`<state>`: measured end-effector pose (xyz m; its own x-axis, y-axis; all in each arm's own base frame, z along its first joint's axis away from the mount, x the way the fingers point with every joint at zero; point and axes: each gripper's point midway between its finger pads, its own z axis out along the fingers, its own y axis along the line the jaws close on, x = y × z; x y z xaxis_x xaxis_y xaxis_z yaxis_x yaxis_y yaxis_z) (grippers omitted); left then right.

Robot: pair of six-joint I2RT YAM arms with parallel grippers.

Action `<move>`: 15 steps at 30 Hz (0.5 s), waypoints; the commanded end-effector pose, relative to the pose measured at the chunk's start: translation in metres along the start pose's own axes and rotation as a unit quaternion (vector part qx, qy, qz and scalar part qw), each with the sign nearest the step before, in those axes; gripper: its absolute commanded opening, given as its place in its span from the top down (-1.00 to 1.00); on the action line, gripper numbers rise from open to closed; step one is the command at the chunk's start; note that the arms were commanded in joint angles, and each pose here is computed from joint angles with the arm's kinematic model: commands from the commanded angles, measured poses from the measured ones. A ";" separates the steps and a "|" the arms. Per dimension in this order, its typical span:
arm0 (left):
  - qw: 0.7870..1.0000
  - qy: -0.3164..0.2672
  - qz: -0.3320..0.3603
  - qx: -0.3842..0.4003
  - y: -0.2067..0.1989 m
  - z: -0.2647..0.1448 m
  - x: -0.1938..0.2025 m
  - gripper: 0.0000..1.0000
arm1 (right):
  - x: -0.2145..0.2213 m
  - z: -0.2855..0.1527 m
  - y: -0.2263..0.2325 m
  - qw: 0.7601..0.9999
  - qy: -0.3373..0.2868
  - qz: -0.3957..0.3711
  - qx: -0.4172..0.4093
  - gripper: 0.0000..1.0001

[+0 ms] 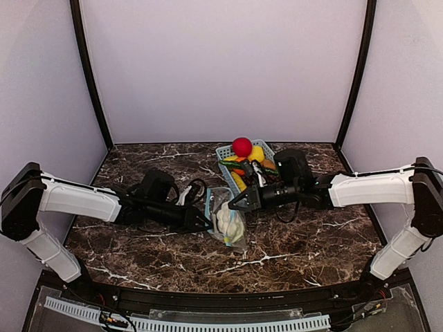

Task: Place the food in the zip-top bag and seal the zipper
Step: Adjust the zipper food storage bag at the center of the board.

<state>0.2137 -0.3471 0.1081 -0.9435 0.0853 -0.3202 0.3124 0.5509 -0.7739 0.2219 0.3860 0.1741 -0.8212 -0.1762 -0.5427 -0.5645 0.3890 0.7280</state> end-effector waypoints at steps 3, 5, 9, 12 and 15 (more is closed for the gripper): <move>0.998 -0.027 0.038 0.042 -0.040 -0.001 -0.029 0.95 | -0.020 -0.005 0.009 0.999 -0.029 -0.014 0.009 1.00; 0.996 -0.040 0.057 0.049 -0.057 -0.007 -0.042 0.98 | -0.029 -0.015 0.013 0.999 -0.040 -0.019 0.020 1.00; 0.990 -0.083 0.096 0.062 -0.095 -0.031 -0.069 0.99 | -0.058 -0.050 0.043 0.994 -0.092 -0.059 0.022 1.00; 0.987 -0.105 0.108 0.054 -0.103 -0.046 -0.075 0.99 | -0.069 -0.069 0.052 0.989 -0.115 -0.078 0.047 1.00; 0.991 -0.096 0.096 0.009 -0.078 -0.042 -0.068 0.99 | -0.062 -0.064 0.035 0.990 -0.104 -0.065 0.072 1.00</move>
<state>0.2505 -0.3762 0.2303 -0.8272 0.0030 -0.5618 0.5082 0.4304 -0.7460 0.2359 0.3613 0.2633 -0.7202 -0.0574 -0.6914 -0.6426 0.4310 0.6335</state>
